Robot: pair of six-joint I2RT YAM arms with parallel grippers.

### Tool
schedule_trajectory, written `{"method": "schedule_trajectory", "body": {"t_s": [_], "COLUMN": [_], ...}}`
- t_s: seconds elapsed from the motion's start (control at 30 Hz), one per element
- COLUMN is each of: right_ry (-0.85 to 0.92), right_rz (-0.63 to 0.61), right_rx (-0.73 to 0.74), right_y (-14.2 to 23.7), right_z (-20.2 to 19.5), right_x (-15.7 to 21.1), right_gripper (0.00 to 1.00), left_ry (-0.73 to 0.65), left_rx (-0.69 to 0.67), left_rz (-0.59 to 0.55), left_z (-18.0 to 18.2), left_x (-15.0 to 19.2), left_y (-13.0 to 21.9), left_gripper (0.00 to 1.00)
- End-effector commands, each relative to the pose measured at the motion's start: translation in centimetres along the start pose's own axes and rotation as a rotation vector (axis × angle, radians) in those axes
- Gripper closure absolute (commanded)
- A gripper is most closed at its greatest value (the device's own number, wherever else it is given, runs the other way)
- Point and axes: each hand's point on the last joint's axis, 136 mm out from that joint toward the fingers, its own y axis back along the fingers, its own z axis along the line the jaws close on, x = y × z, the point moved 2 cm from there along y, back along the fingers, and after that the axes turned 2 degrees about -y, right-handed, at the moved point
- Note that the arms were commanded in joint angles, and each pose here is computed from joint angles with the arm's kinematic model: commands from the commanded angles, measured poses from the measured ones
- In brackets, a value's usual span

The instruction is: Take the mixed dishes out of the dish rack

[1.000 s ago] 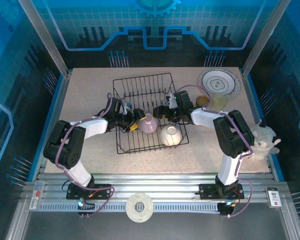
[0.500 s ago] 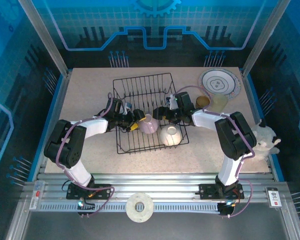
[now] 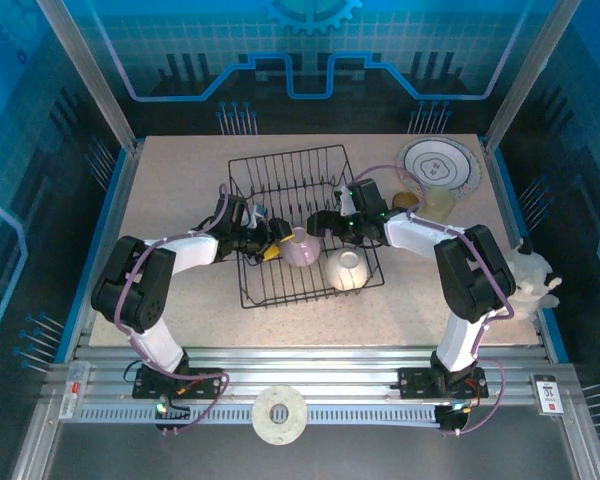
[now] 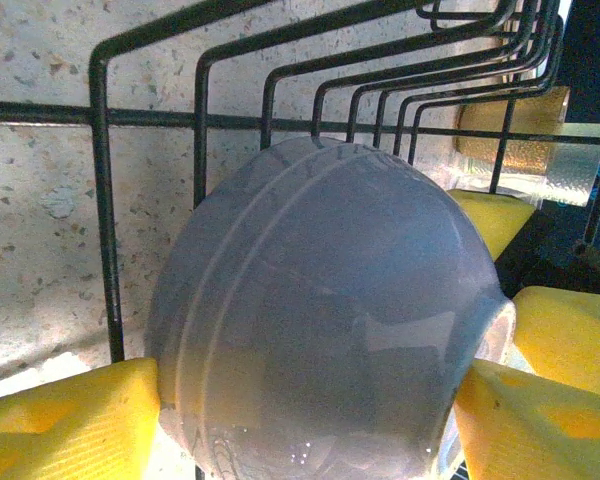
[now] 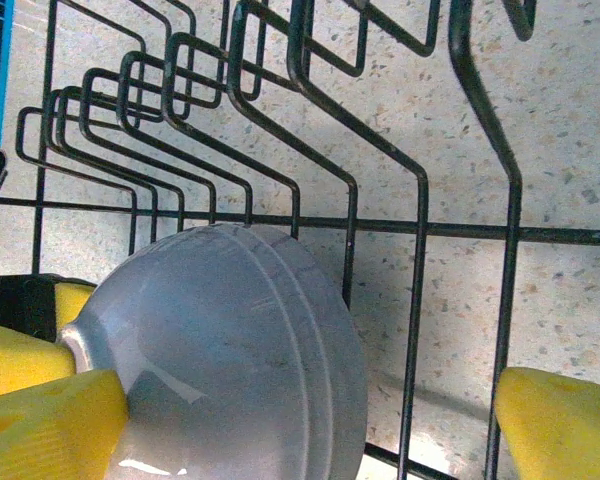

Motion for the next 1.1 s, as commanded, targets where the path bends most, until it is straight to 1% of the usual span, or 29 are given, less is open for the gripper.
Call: {"method": "schedule_trajectory", "body": {"t_s": [0.0, 0.17, 0.27, 0.33, 0.43, 0.57, 0.73, 0.83, 0.97, 1.07], "right_ry": [-0.019, -0.002, -0.001, -0.007, 0.014, 0.036, 0.09, 0.103, 0.106, 0.098], "right_rz": [0.046, -0.008, -0.067, -0.079, -0.073, -0.021, 0.101, 0.14, 0.168, 0.195], "right_rx": [0.151, 0.013, -0.068, -0.132, -0.165, -0.119, 0.016, 0.053, 0.049, 0.065], "right_y": [0.9, 2.1, 3.2, 3.6, 3.6, 2.7, 0.9, 0.1, -0.8, -1.5], "right_z": [-2.9, -0.3, 0.7, 1.4, 1.9, 1.4, 0.3, -0.2, -0.3, -0.9], "right_x": [1.2, -0.2, -0.9, -1.1, -0.9, -0.1, 1.4, 2.3, 3.1, 3.7], "right_gripper": [0.02, 0.01, 0.0, 0.0, 0.0, 0.01, 0.04, 0.05, 0.05, 0.08], "left_ry": [0.086, 0.074, 0.076, 0.079, 0.084, 0.088, 0.09, 0.091, 0.095, 0.094], "left_rx": [-0.081, -0.079, -0.084, -0.087, -0.09, -0.085, -0.086, -0.085, -0.082, -0.079], "left_rz": [0.042, 0.045, 0.048, 0.049, 0.052, 0.052, 0.05, 0.049, 0.051, 0.052], "left_z": [2.5, 2.3, 2.4, 2.5, 2.8, 2.7, 2.7, 2.7, 2.7, 2.6], "left_x": [1.0, 0.8, 0.8, 0.8, 0.9, 0.9, 0.8, 0.8, 0.8, 0.8], "left_y": [-0.8, -0.7, -0.8, -0.9, -1.0, -1.1, -1.1, -1.1, -1.2, -1.2], "left_gripper": [0.25, 0.25, 0.26, 0.26, 0.26, 0.26, 0.26, 0.26, 0.26, 0.26]}}
